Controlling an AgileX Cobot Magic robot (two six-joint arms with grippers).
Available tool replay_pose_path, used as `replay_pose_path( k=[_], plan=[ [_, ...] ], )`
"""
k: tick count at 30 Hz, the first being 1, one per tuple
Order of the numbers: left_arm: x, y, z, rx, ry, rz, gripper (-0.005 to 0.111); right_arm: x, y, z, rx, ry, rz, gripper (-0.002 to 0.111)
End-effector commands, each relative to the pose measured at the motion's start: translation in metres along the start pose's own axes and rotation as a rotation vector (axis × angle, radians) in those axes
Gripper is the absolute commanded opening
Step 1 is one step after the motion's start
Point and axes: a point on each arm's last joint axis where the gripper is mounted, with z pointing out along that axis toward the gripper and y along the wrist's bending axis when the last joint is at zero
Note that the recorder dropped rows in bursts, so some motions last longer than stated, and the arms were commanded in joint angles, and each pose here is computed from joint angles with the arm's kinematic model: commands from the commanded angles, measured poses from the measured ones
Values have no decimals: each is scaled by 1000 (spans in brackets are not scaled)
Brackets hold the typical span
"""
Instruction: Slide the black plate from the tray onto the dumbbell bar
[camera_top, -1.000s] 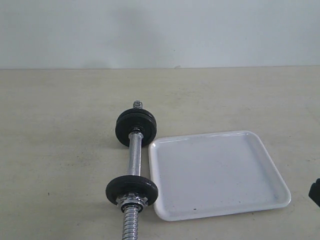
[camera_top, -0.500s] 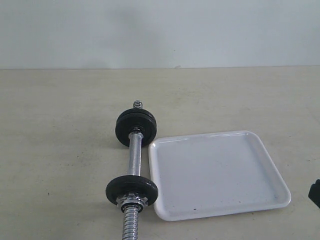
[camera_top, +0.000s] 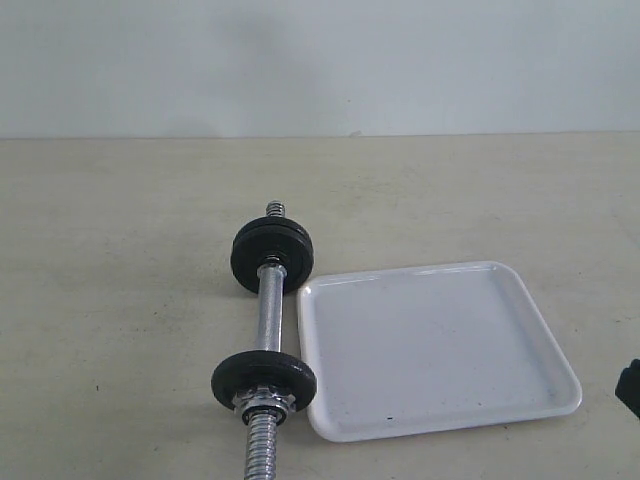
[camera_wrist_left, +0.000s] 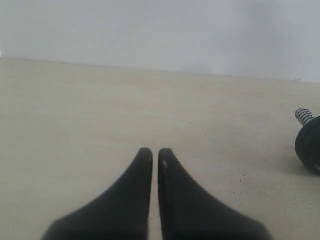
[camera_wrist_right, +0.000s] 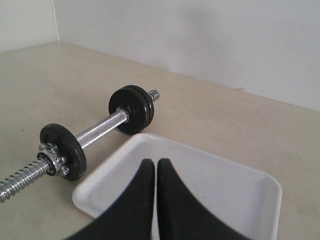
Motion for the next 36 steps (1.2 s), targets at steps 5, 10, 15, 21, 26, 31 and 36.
replay_pose_path(
  k=[5, 10, 15, 21, 26, 31, 36],
  plan=[
    [2, 0, 0, -1, 8, -3, 4, -1, 0, 0, 5, -15, 9, 0],
    [2, 0, 0, -1, 8, 22, 4, -1, 0, 0, 5, -15, 12, 0],
    [2, 0, 0, -1, 8, 26, 4, -1, 0, 0, 5, -15, 12, 0],
    [2, 0, 0, -1, 8, 26, 4, -1, -3, 0, 61, -14, 21, 0],
    [2, 0, 0, -1, 8, 29, 4, -1, -8, -1, 143, -11, 31, 0],
    [2, 0, 0, -1, 8, 34, 4, -1, -16, -2, 291, -8, 48, 0],
    [2, 0, 0, -1, 8, 34, 4, 0, -25, -5, 449, -4, 69, 0]
  ],
)
